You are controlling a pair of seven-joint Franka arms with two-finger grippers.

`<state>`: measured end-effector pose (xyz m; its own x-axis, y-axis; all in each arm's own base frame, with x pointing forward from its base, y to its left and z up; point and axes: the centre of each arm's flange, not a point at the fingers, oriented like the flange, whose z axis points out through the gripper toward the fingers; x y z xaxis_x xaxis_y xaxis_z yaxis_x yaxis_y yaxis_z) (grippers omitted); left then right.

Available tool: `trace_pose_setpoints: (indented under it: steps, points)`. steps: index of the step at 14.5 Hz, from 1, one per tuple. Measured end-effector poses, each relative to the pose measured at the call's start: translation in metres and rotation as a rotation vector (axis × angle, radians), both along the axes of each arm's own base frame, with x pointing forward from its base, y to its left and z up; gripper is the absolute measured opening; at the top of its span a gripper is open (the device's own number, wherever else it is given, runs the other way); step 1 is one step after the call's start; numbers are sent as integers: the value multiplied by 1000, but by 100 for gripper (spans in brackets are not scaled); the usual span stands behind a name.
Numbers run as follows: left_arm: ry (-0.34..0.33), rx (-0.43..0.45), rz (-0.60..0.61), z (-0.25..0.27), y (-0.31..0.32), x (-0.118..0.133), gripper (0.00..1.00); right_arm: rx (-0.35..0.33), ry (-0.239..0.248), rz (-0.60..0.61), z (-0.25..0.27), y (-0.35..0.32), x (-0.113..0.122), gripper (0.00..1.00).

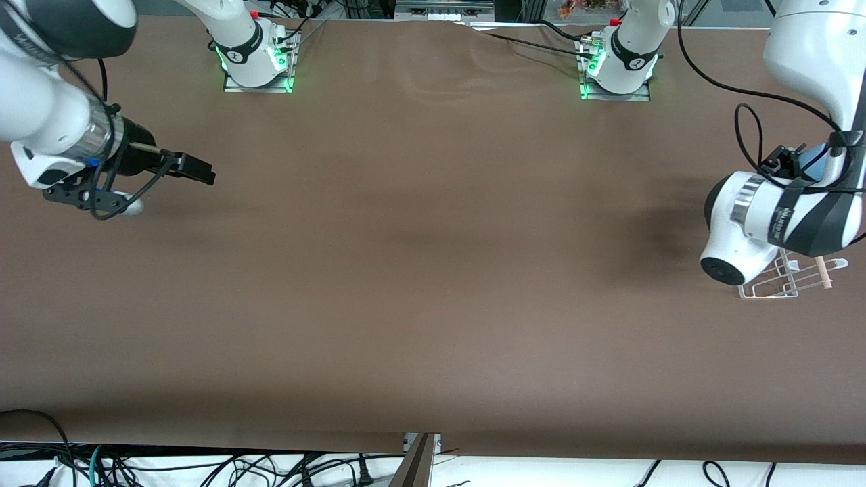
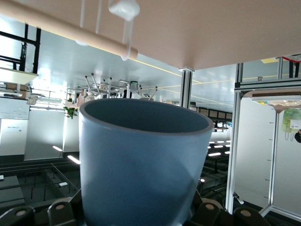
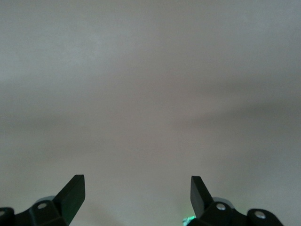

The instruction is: Transfer cup to left arm and place on rack

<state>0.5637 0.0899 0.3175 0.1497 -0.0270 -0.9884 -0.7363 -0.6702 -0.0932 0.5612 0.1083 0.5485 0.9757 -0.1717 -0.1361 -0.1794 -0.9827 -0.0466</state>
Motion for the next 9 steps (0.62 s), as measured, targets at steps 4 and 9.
trace_pose_setpoints:
  steps: [4, 9]
  points:
    - [31, 78, -103, -25, 4, -8, 77, -1, -58, 80, -6, -43, -21, 100]
    - [9, 152, -191, -64, -1, -31, 77, 11, -91, 136, -4, -128, -19, 100]
